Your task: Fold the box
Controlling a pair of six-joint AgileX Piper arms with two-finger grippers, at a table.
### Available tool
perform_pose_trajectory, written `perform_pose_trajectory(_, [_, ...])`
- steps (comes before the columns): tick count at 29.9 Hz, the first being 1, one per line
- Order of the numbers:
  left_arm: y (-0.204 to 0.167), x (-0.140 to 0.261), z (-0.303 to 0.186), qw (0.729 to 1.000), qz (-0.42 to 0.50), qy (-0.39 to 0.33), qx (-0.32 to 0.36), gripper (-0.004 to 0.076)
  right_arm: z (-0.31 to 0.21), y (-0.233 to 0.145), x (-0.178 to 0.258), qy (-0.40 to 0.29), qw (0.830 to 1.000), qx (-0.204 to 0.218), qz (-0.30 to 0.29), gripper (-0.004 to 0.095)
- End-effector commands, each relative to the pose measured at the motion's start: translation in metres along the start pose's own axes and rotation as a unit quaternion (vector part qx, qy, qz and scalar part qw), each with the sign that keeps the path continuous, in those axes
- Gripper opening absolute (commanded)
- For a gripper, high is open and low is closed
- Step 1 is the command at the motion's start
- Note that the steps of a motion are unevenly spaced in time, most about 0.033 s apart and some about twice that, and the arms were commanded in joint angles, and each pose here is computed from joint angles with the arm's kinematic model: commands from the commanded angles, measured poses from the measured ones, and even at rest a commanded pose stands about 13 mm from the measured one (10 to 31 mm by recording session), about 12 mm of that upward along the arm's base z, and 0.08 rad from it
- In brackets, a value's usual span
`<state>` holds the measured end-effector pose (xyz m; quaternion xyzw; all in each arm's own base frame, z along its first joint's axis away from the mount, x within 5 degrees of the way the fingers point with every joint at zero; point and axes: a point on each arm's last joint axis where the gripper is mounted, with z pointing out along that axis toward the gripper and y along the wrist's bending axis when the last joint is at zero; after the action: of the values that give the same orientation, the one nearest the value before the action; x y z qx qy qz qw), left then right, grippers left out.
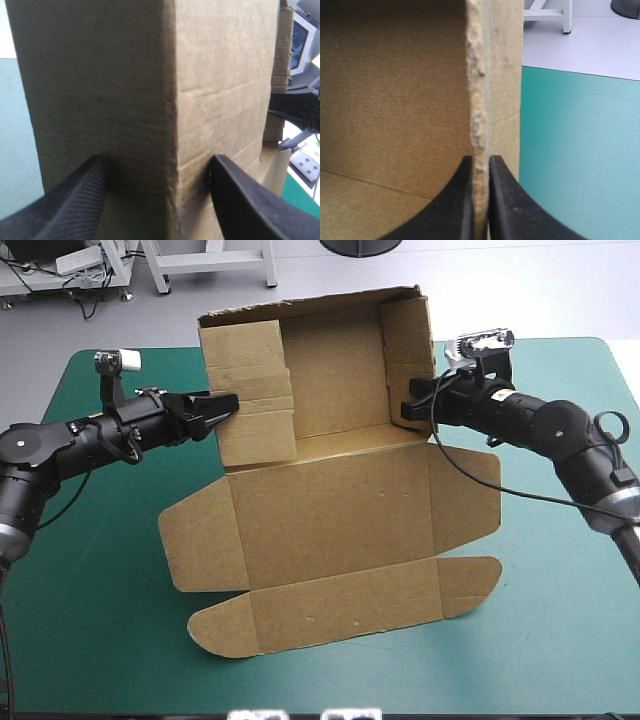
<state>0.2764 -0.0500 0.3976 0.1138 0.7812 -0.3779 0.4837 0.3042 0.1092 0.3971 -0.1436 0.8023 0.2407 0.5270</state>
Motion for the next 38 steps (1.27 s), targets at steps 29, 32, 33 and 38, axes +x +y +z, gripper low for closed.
perform_pose_trajectory(29, [-0.036, 0.002, 0.019, 0.983, 0.061, 0.120, -0.128, -0.0009, 0.028, 0.031, 0.034, 0.193, 0.978, 0.018, 0.076, 0.0004])
perform_pose_trajectory(32, [-0.030, 0.012, 0.032, 0.977, 0.037, 0.157, -0.139, -0.0009, 0.040, 0.030, 0.041, 0.259, 0.963, 0.012, 0.078, 0.0004])
perform_pose_trajectory(33, [-0.026, 0.016, 0.037, 0.974, 0.023, 0.174, -0.143, -0.0009, 0.045, 0.030, 0.041, 0.273, 0.959, 0.011, 0.078, 0.0004])
perform_pose_trajectory(38, [-0.002, 0.033, 0.062, 0.958, -0.017, 0.230, -0.171, -0.0009, 0.067, 0.029, 0.032, 0.298, 0.951, 0.006, 0.080, 0.0004])
